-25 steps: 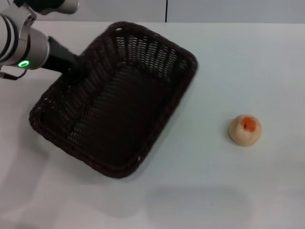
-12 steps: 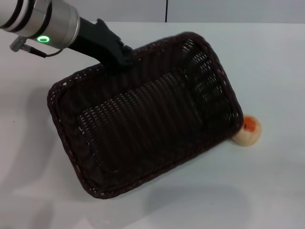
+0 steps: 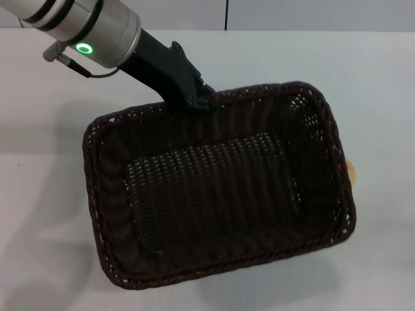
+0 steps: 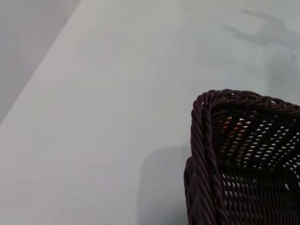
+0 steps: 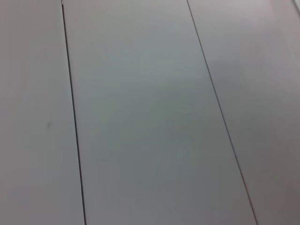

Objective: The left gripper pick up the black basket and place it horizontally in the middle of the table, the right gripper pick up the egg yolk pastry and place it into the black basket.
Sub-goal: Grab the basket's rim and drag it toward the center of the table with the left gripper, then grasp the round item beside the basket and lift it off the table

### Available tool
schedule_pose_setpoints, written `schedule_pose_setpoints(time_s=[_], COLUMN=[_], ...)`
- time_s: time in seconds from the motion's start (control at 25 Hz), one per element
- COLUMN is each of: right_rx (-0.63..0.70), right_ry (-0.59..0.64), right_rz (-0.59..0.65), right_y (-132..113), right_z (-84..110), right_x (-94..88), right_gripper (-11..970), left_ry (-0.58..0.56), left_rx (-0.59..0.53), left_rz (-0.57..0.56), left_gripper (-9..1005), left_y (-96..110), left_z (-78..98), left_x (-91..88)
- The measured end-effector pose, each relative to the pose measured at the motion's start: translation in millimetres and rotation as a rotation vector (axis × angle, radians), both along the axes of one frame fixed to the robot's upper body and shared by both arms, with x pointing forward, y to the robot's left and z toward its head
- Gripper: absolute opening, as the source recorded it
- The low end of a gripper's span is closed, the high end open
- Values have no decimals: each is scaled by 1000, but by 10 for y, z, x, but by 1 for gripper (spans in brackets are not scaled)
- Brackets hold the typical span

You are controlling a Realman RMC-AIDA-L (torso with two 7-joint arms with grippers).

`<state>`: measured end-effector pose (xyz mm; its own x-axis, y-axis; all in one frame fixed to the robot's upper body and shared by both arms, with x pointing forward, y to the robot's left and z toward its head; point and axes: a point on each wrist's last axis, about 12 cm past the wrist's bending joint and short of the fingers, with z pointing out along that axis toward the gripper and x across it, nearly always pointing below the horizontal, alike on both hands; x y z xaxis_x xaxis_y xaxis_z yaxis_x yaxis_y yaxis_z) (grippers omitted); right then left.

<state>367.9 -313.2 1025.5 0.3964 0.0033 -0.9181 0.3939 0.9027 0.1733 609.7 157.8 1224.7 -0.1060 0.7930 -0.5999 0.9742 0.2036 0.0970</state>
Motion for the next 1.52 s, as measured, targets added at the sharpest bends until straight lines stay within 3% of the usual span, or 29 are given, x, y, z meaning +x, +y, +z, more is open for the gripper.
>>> schedule_pose_setpoints(time_s=[0.52, 0.72, 0.92, 1.08, 1.16, 1.28, 1.36, 1.4, 1.44, 1.48, 1.52], right_rx=[-8, -8, -9, -9, -10, -10, -13, -13, -20, -20, -31], right_ry=[-2, -4, -3, -3, -3, -4, 3, 3, 10, 10, 25], right_rz=[11, 17, 24, 25, 26, 35, 46, 46, 54, 54, 79], right_y=[9, 17, 26, 27, 28, 39, 48, 48, 55, 55, 85], right_z=[6, 10, 9, 8, 9, 11, 4, 4, -2, -2, -15], right_x=[7, 21, 23, 22, 24, 37, 45, 45, 39, 39, 36], right_gripper=[769, 769, 770, 770, 770, 769, 769, 769, 769, 769, 769], left_ry=[41, 2, -24, -43, -102, -306, -695, -695, -786, -786, -871], left_rx=[34, 36, 35, 28, 13, -27, -110, -110, -132, -132, -149], left_rz=[-122, -132, -122, -124, -94, 34, 239, 239, 283, 283, 323], left_gripper=[195, 193, 249, 353, 405, 483, 591, 644, 698, 700, 701], left_y=[-137, -216, -261, -261, -248, -152, 17, 17, 36, 36, 49], left_z=[-82, -116, -147, -136, -98, -23, -74, -74, -109, -109, -178], left_x=[48, 102, 138, 148, 184, 256, 197, 197, 162, 162, 106])
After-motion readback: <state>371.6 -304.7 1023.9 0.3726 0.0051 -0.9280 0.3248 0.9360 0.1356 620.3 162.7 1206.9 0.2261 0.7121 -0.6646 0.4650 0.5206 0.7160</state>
